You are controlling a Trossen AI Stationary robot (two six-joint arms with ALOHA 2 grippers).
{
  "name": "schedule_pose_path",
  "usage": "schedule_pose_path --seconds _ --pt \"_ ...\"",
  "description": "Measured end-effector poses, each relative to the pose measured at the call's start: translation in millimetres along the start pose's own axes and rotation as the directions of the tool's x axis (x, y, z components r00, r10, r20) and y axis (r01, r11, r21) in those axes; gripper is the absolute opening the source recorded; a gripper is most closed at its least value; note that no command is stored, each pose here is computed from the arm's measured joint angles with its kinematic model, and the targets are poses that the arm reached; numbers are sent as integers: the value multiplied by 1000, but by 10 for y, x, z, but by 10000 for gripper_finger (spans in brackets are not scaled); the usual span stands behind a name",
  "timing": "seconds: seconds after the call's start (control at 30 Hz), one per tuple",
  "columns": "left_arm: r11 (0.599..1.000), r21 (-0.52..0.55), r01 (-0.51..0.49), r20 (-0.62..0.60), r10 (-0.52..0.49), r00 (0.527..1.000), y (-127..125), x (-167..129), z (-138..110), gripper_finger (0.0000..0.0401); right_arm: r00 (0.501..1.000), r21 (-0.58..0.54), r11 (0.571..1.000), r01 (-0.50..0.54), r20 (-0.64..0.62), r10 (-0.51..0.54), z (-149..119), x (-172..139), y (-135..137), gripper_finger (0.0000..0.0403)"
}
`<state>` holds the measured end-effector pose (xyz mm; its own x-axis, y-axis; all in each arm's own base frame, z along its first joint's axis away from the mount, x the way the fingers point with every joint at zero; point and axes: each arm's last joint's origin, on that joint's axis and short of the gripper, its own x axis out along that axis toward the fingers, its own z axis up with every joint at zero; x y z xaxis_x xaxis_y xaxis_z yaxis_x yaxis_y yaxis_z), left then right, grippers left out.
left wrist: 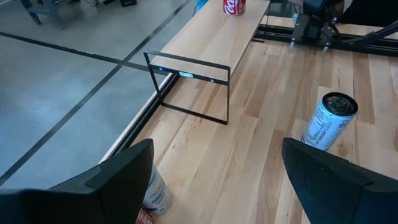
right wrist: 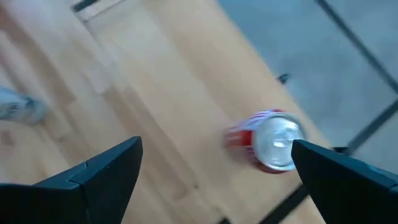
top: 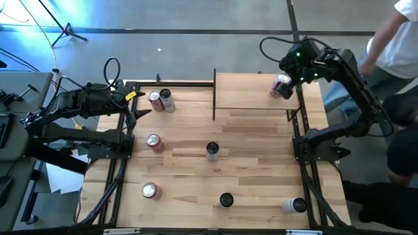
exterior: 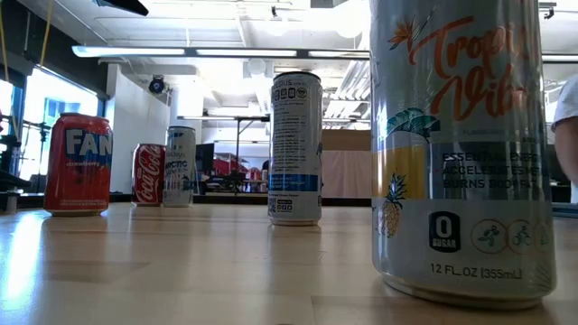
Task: Place canned beverage on shelf
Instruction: Put the red soda can on the shelf
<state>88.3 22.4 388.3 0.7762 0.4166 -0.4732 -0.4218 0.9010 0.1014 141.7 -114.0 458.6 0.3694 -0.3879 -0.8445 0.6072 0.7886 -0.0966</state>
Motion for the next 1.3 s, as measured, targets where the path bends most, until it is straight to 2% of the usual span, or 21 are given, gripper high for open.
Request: schedule_pose_path --seconds 0.47,0.63,0.8,0.87,0.97,1.1,1.2,1.3 --pt "1000 0 0 0 0 1000 0 1 -1 335 987 162 974 160 -41 -155 -73 -4 -423 400" --pt "1000 0 0 0 0 1000 0 0 0 335 985 184 968 171 -33 -168 -88 -45 -463 400" --pt "1000 0 0 -1 0 1000 0 1 -1 335 986 196 967 164 -72 -153 -104 61 -489 400" --pt "1000 0 0 0 0 1000 0 1 -1 335 990 241 961 138 -45 -131 -89 57 -487 400" --pt "1000 0 0 -1 0 1000 0 1 -1 335 992 356 930 88 59 -116 -2 49 -492 400" --pt "1000 0 0 -1 0 1000 0 0 0 335 967 423 905 46 208 -146 121 -19 -416 400" --pt "1000 0 0 0 0 1000 0 -1 -1 335 950 477 876 79 230 -211 180 -21 -311 400" --pt "1000 0 0 0 0 1000 0 0 0 335 940 561 822 100 218 -264 194 0 -188 400"
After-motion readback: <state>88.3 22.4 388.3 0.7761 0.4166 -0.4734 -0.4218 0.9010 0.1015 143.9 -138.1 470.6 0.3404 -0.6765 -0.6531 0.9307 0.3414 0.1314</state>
